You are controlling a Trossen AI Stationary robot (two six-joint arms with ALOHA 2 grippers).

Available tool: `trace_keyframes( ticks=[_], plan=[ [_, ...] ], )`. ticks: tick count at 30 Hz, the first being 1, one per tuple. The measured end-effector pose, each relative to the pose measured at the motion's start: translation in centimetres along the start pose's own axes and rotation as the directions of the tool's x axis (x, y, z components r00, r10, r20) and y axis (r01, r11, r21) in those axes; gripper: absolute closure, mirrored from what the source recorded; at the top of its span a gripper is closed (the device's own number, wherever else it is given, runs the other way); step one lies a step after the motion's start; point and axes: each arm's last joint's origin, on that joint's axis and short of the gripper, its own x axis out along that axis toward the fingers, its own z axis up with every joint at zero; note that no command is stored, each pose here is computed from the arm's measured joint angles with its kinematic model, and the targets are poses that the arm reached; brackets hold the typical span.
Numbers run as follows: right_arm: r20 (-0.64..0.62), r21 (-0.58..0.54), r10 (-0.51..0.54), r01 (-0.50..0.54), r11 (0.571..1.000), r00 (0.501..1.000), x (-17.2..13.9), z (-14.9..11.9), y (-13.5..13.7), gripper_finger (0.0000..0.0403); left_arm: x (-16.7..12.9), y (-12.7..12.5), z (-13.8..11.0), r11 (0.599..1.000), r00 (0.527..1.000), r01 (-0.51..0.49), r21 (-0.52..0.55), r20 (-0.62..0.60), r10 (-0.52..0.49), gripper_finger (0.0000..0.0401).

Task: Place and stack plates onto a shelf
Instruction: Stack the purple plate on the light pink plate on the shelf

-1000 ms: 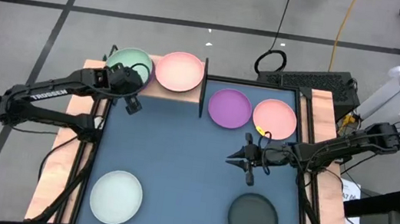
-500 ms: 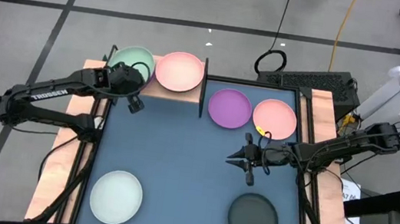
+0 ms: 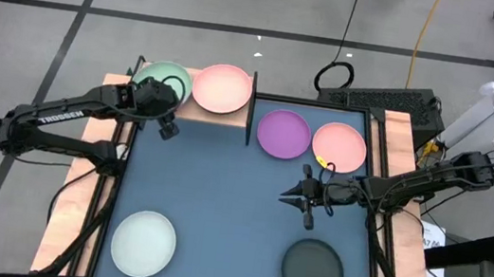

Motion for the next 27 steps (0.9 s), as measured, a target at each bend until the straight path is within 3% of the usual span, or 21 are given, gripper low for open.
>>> trace_keyframes(
  ticks=[13, 20, 27],
  plan=[
    [0.001, 0.038, -0.012, 0.011, 0.999, 1.0, 0.0, 0.0, 0.0, 0.0346, -0.6, -1.5, 0.5, 0.994, 0.996, 0.062, -0.086, 0.065, -0.056, 0.0281],
    [-0.015, 0.067, -0.095, 0.096, 0.993, 0.995, 0.0, 0.1, -0.2, 0.0346, -1.7, -4.0, 0.4, 0.985, 0.982, 0.161, -0.065, 0.106, -0.154, 0.0281],
    [-0.158, 0.088, -0.208, 0.224, 0.971, 0.965, 0.1, 1.4, -0.3, 0.0346, -3.1, -6.2, 0.7, 0.971, 0.95, 0.239, 0.007, 0.206, -0.236, 0.0281]
  ],
)
